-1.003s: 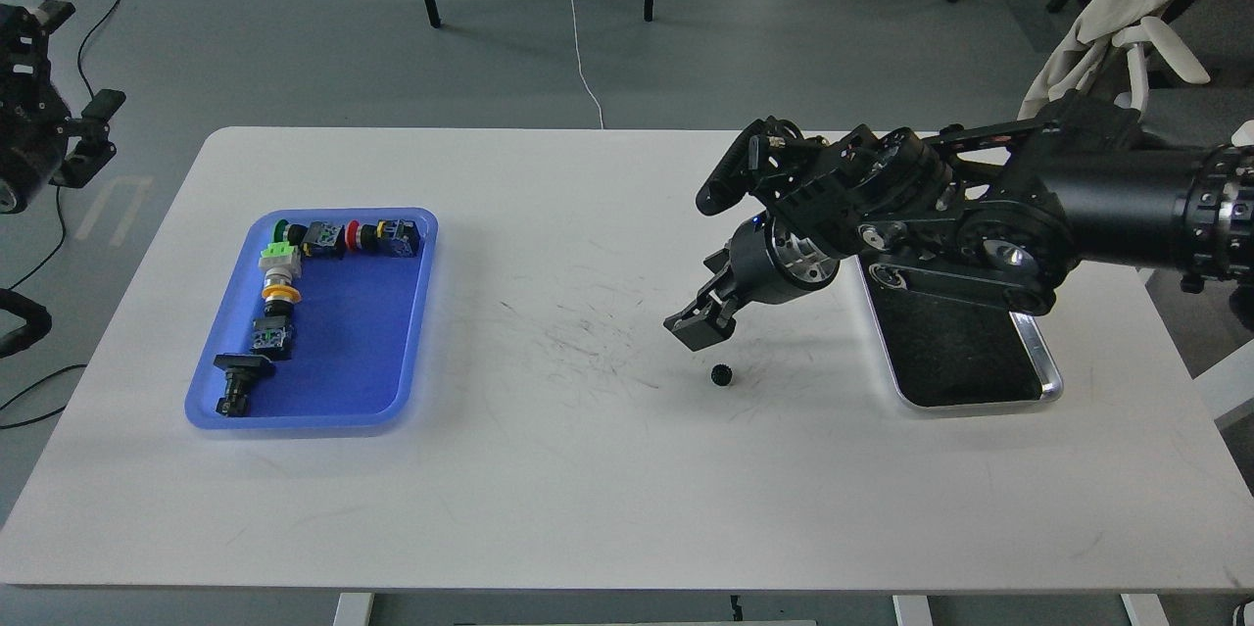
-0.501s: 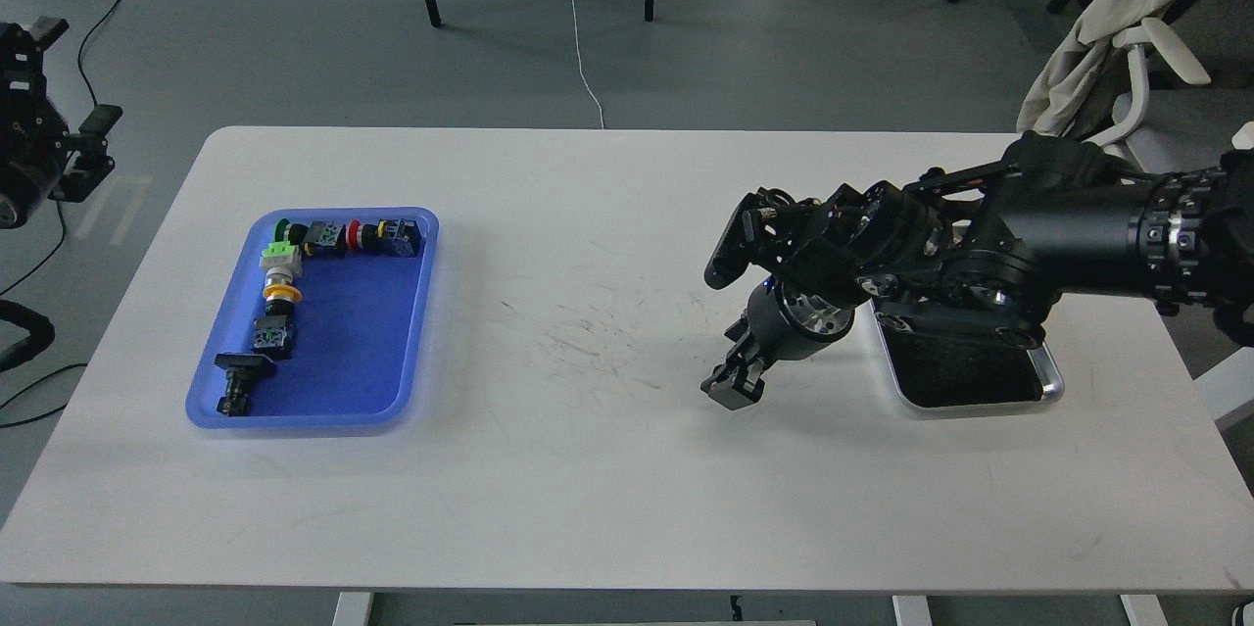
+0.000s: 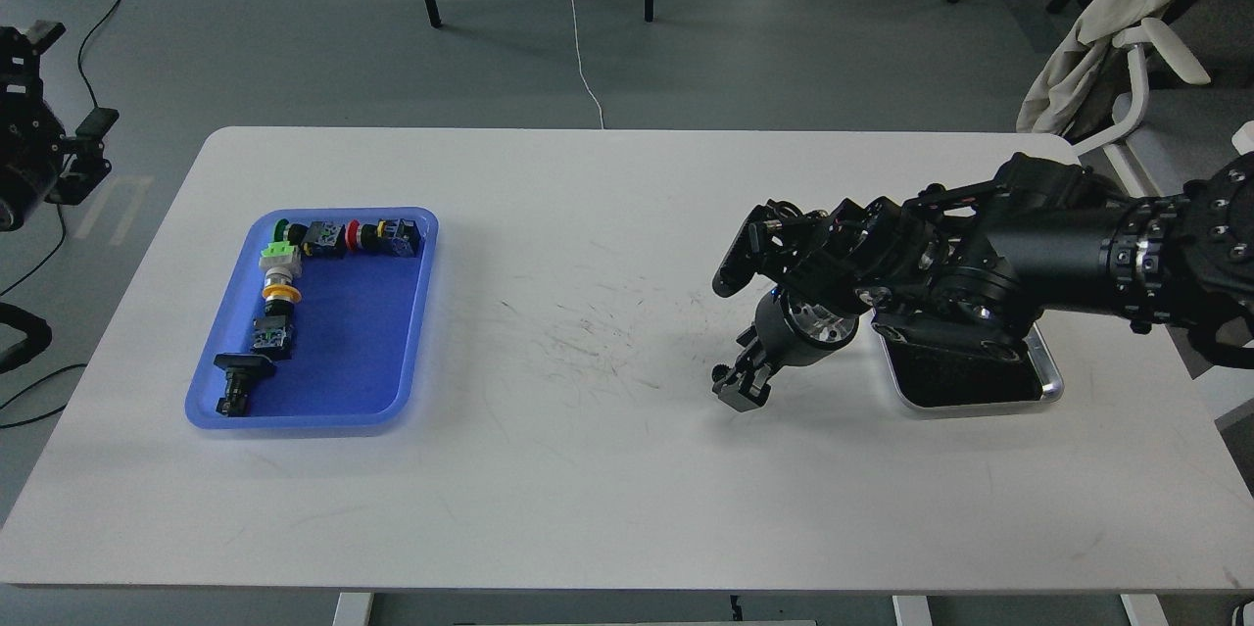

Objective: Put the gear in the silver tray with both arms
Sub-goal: 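Grasp the black gear with the right gripper, then lift the gear and carry it over the silver tray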

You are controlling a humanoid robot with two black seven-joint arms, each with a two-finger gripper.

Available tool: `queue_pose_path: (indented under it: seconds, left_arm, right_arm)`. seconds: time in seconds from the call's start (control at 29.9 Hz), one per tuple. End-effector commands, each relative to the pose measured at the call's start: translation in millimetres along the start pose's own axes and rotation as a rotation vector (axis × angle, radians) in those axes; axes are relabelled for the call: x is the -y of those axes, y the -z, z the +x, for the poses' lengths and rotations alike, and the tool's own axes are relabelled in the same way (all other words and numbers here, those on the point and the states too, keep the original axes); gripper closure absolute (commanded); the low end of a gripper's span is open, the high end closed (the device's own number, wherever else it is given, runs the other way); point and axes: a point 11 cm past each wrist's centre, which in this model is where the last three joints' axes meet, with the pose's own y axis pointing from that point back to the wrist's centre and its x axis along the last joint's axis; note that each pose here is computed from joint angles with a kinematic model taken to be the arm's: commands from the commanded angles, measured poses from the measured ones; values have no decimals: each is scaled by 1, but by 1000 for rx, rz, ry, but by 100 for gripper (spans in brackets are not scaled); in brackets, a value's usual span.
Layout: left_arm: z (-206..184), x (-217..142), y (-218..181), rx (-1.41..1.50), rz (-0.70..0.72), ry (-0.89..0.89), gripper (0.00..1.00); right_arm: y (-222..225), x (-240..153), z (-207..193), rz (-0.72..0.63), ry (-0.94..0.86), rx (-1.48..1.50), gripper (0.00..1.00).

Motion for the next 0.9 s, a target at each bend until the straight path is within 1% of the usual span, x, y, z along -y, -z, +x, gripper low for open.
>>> queue_pose_path:
  seconds: [0.0, 0.03, 0.17, 0.27, 0.37, 0.47, 0.57, 0.7, 0.77, 0.87]
  left_arm:
    - [0, 0, 0, 1, 0, -1, 2]
    - [0, 0, 0, 1, 0, -1, 2]
    - [0, 0, 0, 0, 1, 0, 2]
    - [-1, 0, 1, -3, 0, 1, 2]
    - [-3, 1, 2, -6, 1, 4, 2]
    - [-4, 2, 2, -7, 1, 5, 2]
    - [-4, 1, 3, -7, 2, 5, 2]
    - [-4, 1, 3, -7, 2, 5, 2]
    - [-4, 1, 3, -7, 2, 5, 2]
    - [-4, 2, 3, -8, 3, 6, 2]
  right_arm:
    - [10, 6, 8, 15, -3, -22, 34]
    - [10, 6, 9, 15, -4, -25, 34]
    - [9, 6, 9, 12, -5, -24, 42]
    - [8, 6, 7, 10, -1, -21, 45]
    - [7, 6, 6, 7, 0, -18, 50]
    - [6, 6, 5, 6, 3, -17, 52]
    - [6, 6, 4, 5, 6, -18, 58]
    - [5, 6, 4, 3, 7, -19, 63]
    - [4, 6, 3, 0, 8, -20, 69]
    - [0, 7, 2, -13, 9, -18, 73]
